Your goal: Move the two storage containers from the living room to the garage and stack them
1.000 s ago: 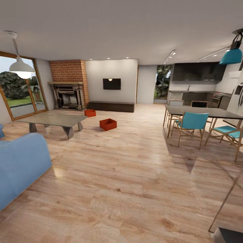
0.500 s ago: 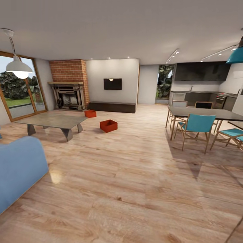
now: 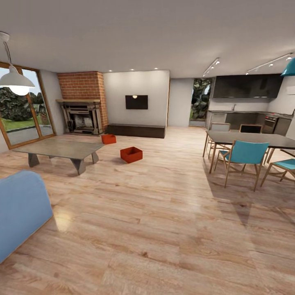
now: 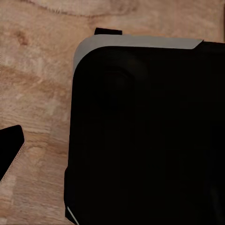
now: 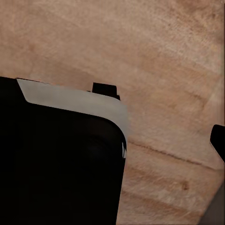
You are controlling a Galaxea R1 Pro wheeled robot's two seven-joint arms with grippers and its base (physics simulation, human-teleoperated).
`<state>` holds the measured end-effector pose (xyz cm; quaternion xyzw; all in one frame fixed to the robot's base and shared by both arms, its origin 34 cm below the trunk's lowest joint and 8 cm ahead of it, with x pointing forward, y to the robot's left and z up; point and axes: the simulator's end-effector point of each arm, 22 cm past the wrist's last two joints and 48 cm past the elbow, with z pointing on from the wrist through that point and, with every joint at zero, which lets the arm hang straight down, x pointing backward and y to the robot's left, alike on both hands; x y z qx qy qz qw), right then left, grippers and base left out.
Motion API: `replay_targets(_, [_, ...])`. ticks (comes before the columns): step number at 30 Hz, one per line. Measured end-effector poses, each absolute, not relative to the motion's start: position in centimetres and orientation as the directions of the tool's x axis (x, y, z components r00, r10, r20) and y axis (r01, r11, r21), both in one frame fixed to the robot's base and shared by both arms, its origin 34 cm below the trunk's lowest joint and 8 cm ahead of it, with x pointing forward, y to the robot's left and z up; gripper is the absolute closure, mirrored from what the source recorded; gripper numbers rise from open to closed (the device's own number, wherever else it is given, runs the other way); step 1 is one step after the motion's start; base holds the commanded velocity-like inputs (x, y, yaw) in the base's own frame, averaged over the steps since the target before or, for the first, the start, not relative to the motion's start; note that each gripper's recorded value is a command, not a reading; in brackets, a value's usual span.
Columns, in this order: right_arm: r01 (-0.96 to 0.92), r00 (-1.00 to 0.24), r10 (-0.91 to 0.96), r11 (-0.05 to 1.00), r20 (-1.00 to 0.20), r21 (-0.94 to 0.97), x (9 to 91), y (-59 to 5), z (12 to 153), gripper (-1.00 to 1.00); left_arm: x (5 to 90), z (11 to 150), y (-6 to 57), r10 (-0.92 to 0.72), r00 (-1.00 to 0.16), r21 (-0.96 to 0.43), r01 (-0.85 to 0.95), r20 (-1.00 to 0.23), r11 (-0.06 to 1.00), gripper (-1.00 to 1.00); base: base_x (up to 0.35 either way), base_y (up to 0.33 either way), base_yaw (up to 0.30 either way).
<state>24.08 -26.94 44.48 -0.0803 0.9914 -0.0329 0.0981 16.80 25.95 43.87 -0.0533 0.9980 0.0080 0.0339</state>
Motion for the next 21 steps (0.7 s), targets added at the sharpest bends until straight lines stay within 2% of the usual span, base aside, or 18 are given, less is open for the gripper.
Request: replay_targets(21, [-0.153, -0.968, -0.166, 0.985, -0.189, -0.081, 24.08, -26.94, 44.48, -1.00, 16.79, 43.87, 25.95, -0.106, -0.992, 0.012, -0.107, -0.068, 0.994, -1.00, 0.324, 0.000, 0.000])
